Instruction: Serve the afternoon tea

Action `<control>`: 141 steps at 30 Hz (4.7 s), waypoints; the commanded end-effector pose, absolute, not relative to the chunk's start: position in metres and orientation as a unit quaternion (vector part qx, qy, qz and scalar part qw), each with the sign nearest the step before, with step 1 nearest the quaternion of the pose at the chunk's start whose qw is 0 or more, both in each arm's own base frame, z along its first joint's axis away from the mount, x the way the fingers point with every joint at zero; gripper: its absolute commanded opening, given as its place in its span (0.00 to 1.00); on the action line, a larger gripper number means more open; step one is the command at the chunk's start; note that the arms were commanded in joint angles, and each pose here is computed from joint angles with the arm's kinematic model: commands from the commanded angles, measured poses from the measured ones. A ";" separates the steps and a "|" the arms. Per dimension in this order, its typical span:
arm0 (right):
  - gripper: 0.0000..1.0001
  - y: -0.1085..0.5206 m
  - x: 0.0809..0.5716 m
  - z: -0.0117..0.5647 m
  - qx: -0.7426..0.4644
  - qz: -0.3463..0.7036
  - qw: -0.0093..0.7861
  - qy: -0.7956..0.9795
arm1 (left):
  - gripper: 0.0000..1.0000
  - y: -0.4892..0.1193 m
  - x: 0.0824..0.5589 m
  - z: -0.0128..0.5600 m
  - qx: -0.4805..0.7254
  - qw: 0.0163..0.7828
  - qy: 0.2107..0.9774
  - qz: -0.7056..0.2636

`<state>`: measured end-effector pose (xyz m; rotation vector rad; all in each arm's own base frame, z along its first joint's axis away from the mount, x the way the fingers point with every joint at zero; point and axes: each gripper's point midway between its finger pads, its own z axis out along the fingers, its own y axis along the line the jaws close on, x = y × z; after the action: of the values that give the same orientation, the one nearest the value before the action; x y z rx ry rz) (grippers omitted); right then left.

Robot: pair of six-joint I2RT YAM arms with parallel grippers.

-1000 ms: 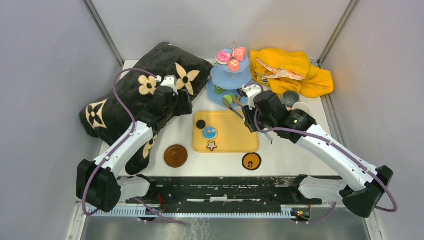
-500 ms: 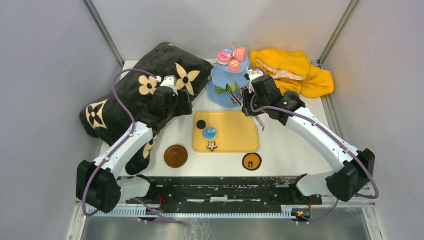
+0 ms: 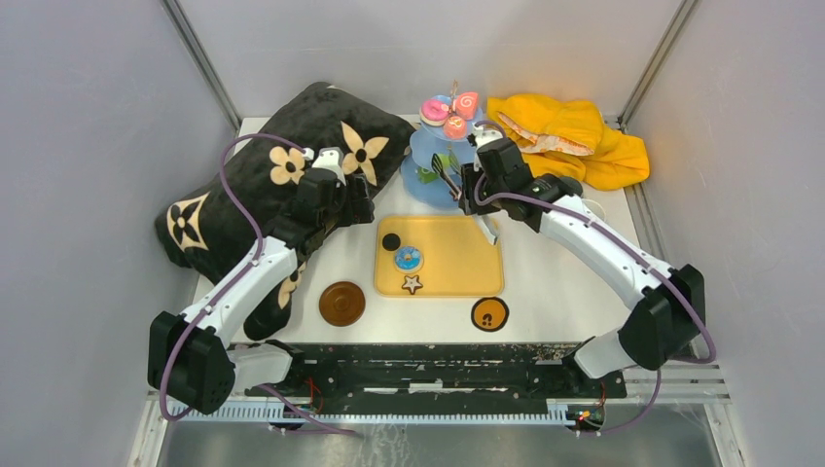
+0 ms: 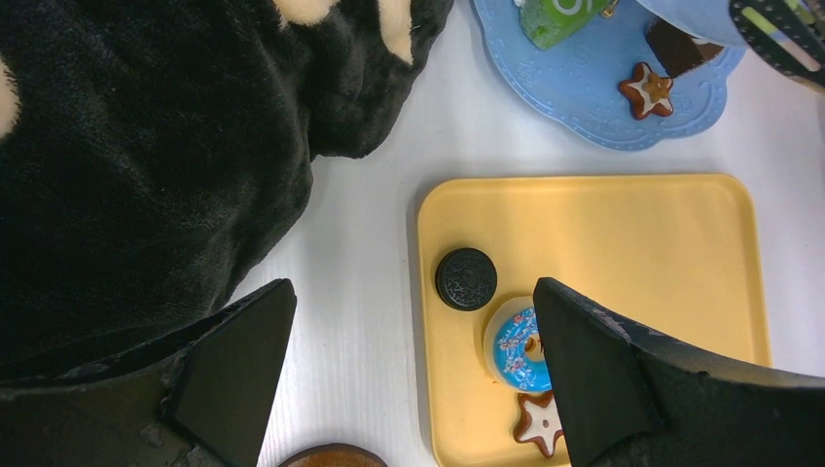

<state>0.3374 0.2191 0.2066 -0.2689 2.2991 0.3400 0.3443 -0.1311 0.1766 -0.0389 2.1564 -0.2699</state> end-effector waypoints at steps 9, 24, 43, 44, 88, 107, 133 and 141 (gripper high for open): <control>0.19 0.248 0.381 0.238 -0.069 0.180 0.450 0.872 | 0.99 -0.129 0.350 0.195 -0.024 0.495 0.860 -0.118; 0.23 0.264 0.417 0.218 -0.063 0.168 0.450 0.875 | 0.99 -0.126 0.350 0.196 -0.023 0.497 0.861 -0.109; 0.51 0.260 0.408 0.226 -0.061 0.176 0.451 0.873 | 0.99 -0.127 0.350 0.197 -0.025 0.497 0.860 -0.113; 0.51 0.258 0.406 0.229 -0.061 0.177 0.453 0.872 | 0.99 -0.127 0.350 0.197 -0.026 0.497 0.860 -0.113; 0.13 0.315 0.219 0.152 -0.257 0.255 0.267 0.893 | 1.00 -0.132 0.345 0.206 -0.036 0.497 0.856 -0.139; 0.20 0.210 0.205 0.169 -0.230 0.126 0.326 0.908 | 1.00 -0.139 0.352 0.193 -0.028 0.486 0.862 -0.143; 0.46 0.204 0.200 0.127 -0.242 0.107 0.302 0.916 | 0.99 -0.136 0.351 0.191 -0.032 0.485 0.863 -0.136; 0.49 0.213 0.213 0.127 -0.243 0.103 0.316 0.911 | 1.00 -0.136 0.352 0.190 -0.033 0.484 0.864 -0.135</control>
<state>0.1890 0.1932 0.1039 -0.6723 2.5124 0.2336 0.3437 -0.1339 0.1758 -0.0293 2.1588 -0.2960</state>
